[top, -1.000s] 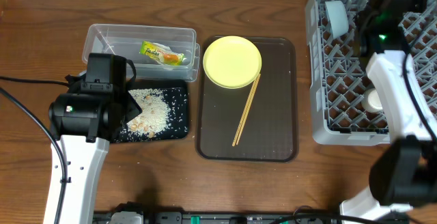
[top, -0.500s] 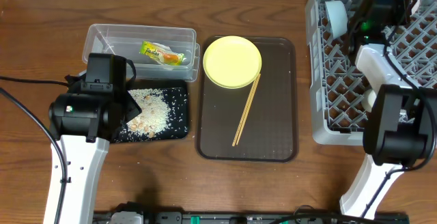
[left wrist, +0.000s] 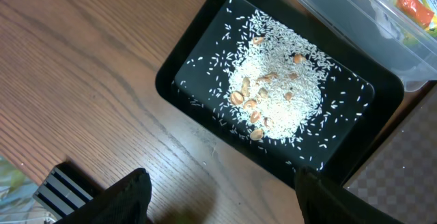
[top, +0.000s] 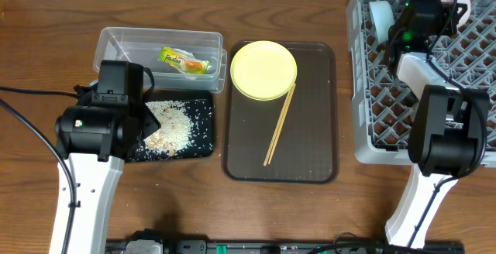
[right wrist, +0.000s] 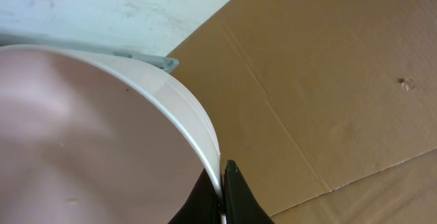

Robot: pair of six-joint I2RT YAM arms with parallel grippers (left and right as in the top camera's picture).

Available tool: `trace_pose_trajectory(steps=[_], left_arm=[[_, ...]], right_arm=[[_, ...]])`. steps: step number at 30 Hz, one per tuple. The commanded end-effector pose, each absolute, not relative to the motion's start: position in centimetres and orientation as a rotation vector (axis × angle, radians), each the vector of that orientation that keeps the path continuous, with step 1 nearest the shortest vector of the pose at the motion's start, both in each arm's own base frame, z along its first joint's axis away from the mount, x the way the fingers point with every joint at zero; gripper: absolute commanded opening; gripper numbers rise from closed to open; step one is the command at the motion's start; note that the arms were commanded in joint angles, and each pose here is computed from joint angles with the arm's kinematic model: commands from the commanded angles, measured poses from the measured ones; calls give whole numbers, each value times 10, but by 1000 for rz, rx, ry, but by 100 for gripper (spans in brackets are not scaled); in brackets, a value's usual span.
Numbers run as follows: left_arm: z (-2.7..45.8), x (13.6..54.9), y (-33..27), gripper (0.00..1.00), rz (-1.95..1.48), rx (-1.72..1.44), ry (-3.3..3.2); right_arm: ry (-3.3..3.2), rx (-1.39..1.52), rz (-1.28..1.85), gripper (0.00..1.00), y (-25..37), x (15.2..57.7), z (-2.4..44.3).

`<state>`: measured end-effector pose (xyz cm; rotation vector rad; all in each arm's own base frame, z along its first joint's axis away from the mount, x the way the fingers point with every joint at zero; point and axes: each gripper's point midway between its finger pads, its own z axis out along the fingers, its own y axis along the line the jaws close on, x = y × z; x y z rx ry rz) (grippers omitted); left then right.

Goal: Sort waste into correct bins and load items into the dishwasher rack
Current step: 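Carry the white bowl to the back of the rack with the right gripper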

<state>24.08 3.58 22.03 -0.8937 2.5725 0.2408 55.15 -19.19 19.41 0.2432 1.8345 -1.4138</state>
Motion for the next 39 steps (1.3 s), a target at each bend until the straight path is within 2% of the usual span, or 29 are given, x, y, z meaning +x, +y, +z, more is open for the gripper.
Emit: trace_pose_trajectory(steps=[1,16,22,29,30,33,36,37,39], left_arm=[[222,241,39,70,256,-896,2562],[222,239,39,71,260,-897,2570],[222,239,39,70,260,-896,2569],[222,239,39,71,260,-897,2569],[222,239,39,71,260,-897,2569],[222,239,39,70,260,-896,2569],[222,239,39,71,260,-896,2569],[222,240,39,70,260,-897,2568],[222,240,39,70,260,-896,2569]], right_arm=[[1815,284,-1401,1,-191,551,196],[1859,201,-1343,1,-161,569,152],[1864,172,-1319,1,-133,573,150],[1843,292,-1372,1,-126,557,159],[1823,355,-1382,6,-129,551,165],[1766,490,-1363,34,-134,540,178],[1756,496,-1333,57,-133,539,189],[1755,496,-1330,61,-133,539,190],[1759,495,-1337,64,-133,537,195]])
